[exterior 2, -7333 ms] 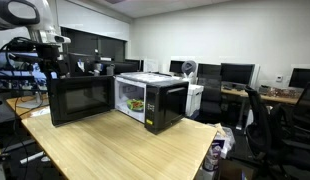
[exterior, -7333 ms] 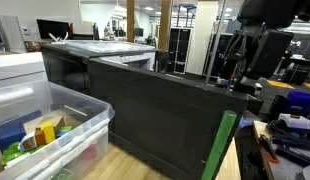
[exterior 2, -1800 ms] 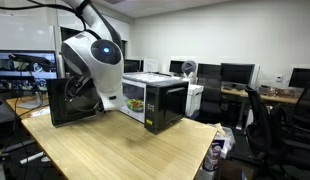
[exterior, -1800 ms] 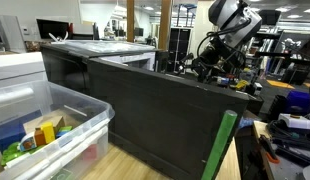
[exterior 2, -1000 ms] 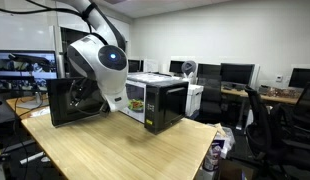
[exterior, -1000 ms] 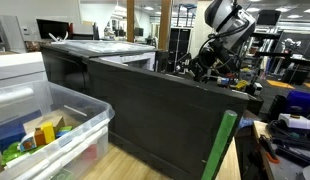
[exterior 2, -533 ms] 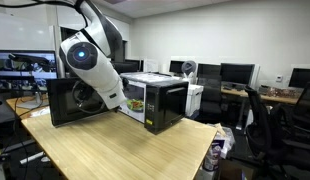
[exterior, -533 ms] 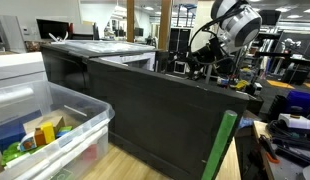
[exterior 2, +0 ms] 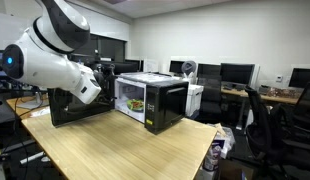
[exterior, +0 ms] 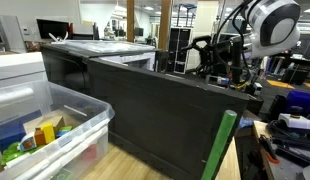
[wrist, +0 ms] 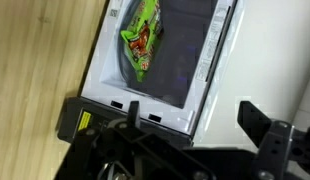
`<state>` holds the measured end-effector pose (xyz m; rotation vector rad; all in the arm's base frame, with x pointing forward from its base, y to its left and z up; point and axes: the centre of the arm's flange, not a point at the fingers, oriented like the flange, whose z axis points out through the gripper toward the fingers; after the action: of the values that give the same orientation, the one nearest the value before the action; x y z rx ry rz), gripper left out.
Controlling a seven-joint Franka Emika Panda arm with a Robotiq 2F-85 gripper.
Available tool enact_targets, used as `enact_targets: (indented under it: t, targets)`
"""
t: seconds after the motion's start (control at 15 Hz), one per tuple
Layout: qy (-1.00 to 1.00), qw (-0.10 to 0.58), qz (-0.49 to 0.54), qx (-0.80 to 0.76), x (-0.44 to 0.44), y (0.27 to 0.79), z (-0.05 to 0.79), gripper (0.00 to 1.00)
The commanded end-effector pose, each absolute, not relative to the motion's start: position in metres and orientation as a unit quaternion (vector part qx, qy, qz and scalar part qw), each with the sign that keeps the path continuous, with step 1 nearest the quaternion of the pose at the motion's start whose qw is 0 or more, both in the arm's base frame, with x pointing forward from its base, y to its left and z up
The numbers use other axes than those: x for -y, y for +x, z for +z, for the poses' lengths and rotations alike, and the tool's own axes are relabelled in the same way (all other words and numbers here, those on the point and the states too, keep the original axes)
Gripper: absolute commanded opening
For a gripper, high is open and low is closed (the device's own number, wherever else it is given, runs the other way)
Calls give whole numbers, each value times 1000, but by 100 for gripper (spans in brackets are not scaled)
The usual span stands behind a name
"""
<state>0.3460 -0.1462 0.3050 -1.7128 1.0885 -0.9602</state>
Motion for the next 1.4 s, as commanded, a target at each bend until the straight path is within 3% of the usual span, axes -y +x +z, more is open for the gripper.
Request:
enact_targets:
  t: [0.0, 1.0, 1.33]
  targets:
    - [-684, 429, -403, -432, 144, 345, 307, 100]
    - [-680, 425, -422, -423, 143, 351, 313, 100]
    - [-673, 420, -418, -443, 160, 350, 281, 100]
